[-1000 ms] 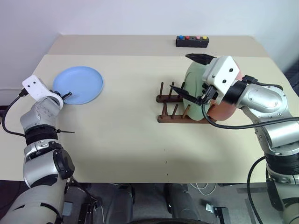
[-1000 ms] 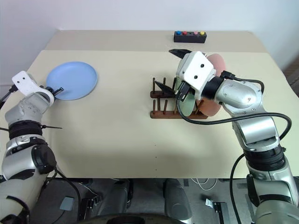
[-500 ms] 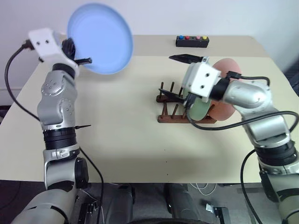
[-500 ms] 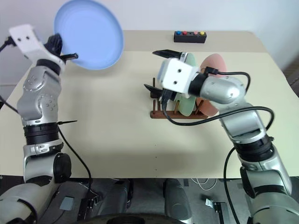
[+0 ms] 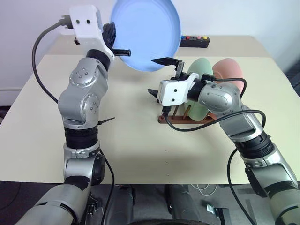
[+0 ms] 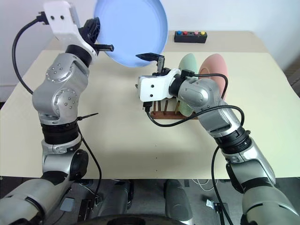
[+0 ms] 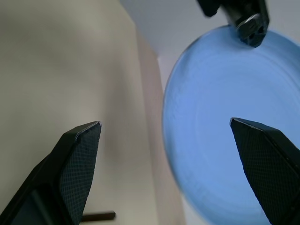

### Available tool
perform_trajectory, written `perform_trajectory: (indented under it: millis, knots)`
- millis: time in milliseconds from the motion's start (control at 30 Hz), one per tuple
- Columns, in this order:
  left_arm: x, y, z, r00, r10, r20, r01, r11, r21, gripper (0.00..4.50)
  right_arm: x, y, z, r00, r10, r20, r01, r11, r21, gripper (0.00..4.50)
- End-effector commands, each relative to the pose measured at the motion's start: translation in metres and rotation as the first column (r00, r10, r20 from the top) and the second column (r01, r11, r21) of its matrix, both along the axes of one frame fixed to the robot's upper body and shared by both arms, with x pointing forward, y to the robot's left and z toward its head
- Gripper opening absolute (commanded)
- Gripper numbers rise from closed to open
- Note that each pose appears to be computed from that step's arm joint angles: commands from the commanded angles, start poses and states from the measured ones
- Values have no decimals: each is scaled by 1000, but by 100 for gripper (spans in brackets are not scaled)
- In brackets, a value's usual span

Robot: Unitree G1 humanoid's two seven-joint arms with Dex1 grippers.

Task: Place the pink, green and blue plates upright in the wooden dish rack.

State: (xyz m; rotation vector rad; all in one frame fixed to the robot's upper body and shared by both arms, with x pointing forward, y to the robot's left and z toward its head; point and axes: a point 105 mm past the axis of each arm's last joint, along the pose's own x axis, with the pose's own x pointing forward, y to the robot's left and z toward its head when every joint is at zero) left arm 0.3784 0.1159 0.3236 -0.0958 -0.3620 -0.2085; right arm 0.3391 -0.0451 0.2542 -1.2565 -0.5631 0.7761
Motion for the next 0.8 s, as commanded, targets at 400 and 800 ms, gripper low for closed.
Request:
perform_trajectory:
  millis: [400,800]
  knots:
    - [-27,-21,25,991,-119,56,119,993,11,0,10,-1,8,989,-34,145,45,997,-70,223]
    - [-26,-16,23,990,-134,51,136,990,-47,0,10,-2,10,981,-32,193,49,995,-86,3]
